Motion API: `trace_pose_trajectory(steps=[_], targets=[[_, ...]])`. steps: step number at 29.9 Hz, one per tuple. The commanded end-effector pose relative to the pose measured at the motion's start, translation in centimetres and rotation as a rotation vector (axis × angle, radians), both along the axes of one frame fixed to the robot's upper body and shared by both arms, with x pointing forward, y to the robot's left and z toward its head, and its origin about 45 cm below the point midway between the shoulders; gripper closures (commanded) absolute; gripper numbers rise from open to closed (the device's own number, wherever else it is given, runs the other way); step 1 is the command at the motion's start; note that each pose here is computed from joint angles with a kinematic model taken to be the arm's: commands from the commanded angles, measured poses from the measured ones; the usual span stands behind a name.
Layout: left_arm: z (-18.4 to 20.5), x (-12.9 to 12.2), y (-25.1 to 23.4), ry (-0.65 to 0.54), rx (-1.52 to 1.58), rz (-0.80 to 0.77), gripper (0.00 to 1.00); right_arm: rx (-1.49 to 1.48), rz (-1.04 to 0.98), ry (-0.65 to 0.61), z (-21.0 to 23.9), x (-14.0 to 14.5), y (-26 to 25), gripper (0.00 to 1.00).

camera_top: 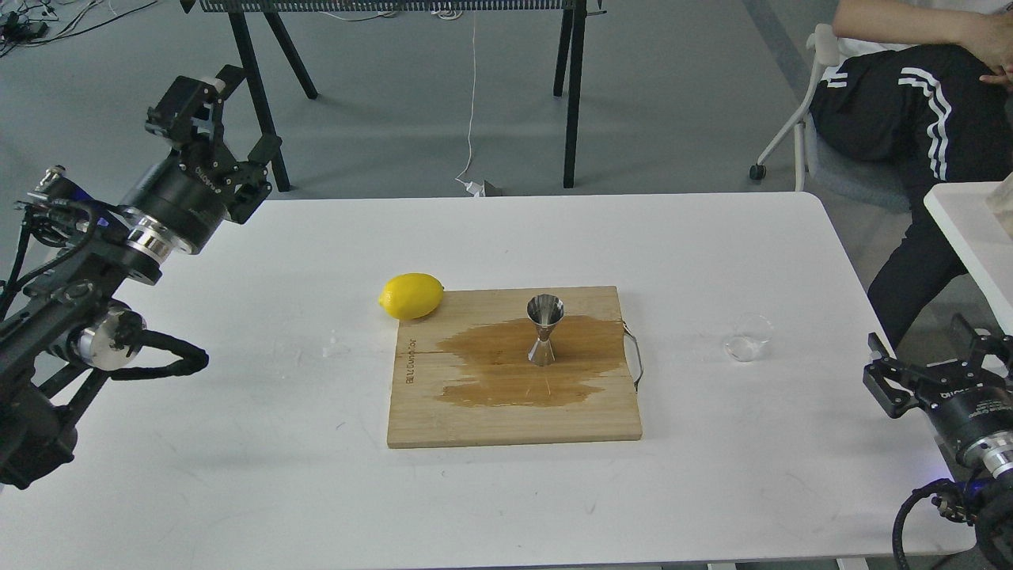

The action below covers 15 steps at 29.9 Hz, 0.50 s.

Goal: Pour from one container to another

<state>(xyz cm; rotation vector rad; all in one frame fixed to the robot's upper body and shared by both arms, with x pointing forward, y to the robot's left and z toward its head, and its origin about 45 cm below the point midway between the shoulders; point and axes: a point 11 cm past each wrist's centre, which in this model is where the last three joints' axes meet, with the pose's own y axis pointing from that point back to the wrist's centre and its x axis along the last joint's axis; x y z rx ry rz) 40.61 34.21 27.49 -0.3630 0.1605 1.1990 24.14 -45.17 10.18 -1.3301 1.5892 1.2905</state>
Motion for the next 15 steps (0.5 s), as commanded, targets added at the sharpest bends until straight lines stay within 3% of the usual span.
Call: trace_pose_trajectory(steps=[1, 9, 13, 15], targets=[[-0.1, 0.5, 2.5, 0.038, -0.193, 0.032, 0.00, 0.044, 0.082, 0.030, -0.8, -1.1, 2.5, 0.01], [-0.9, 0.7, 4.6, 0.063, -0.268, 0.097, 0.00, 0.107, 0.108, 0.029, -1.8, -0.9, 5.4, 0.00], [-0.9, 0.7, 4.7, 0.058, -0.270, 0.102, 0.00, 0.126, 0.122, -0.019, -0.9, 1.0, 6.6, 0.00], [-0.8, 0.7, 4.7, 0.056, -0.270, 0.104, 0.00, 0.128, 0.113, 0.031, -1.1, 1.9, 7.0, 0.00]])
